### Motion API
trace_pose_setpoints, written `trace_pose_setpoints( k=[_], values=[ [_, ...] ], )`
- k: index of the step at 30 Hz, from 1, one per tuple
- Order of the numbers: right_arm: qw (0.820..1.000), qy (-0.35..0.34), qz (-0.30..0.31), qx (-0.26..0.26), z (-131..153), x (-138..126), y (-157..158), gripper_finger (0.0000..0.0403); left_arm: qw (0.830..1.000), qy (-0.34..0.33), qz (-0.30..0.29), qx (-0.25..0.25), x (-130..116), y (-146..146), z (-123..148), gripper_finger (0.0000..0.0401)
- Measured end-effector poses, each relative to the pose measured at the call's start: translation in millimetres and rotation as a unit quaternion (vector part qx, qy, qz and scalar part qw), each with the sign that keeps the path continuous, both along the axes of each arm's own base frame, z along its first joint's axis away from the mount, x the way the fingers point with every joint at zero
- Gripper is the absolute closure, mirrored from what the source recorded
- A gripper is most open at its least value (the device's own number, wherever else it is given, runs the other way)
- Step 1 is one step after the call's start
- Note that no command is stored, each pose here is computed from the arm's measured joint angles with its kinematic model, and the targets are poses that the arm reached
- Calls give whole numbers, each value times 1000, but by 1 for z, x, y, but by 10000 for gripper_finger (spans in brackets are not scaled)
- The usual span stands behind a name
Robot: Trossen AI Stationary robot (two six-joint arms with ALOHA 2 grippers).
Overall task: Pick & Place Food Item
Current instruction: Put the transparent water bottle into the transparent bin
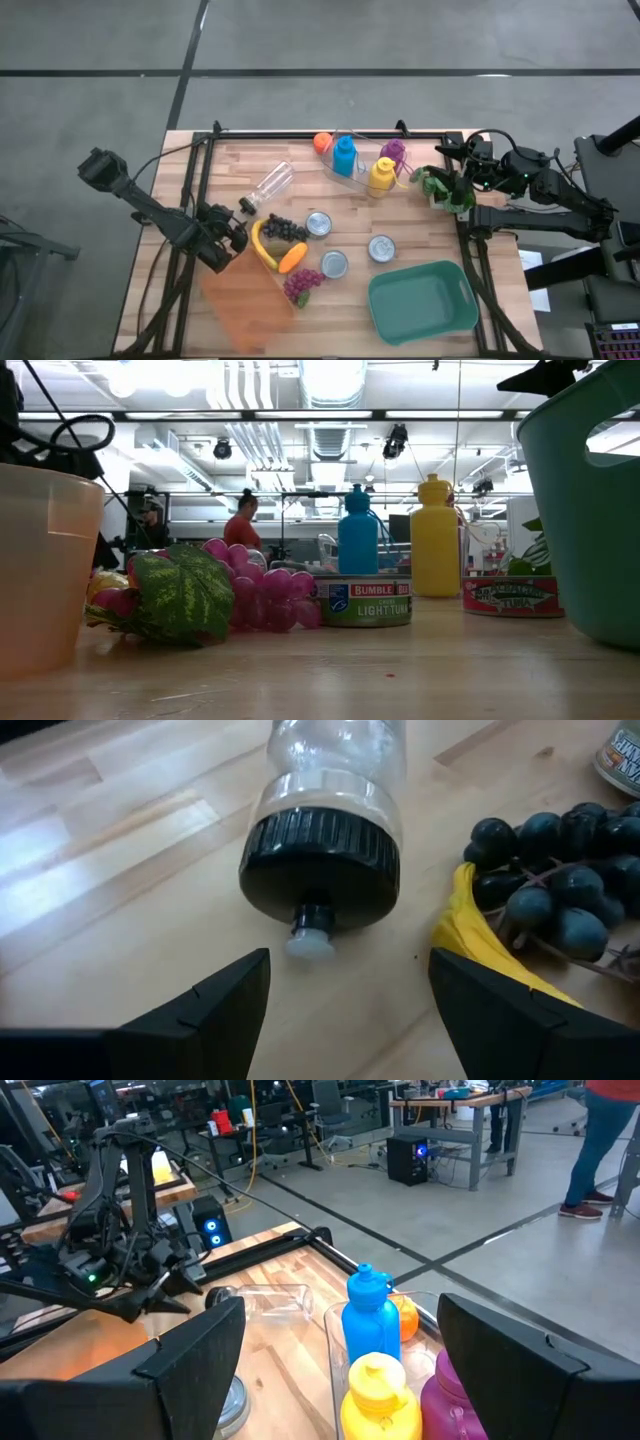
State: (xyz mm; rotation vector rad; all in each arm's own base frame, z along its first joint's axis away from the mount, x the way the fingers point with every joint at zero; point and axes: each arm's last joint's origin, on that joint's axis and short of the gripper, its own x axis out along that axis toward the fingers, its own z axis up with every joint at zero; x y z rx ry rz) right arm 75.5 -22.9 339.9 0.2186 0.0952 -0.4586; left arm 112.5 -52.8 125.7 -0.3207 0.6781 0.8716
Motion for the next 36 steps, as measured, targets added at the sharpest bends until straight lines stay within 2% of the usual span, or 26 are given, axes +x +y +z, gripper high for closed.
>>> trace_pose_setpoints(
  k=[5,12,21,27,36],
  values=[
    [1000,0,0,0,0,0,0,74,1000,-16,15,-9,-1,4,-8,127],
    [1000,0,0,0,0,0,0,74,1000,-15,23,9,-2,8,-10,127],
    [1000,0,0,0,0,0,0,74,999,-27,20,9,7,6,0,127],
    [1000,0,0,0,0,0,0,74,997,-47,-14,-65,18,-4,0,127],
    [1000,0,0,0,0,0,0,74,987,-103,-11,-120,31,-13,10,127]
  ],
)
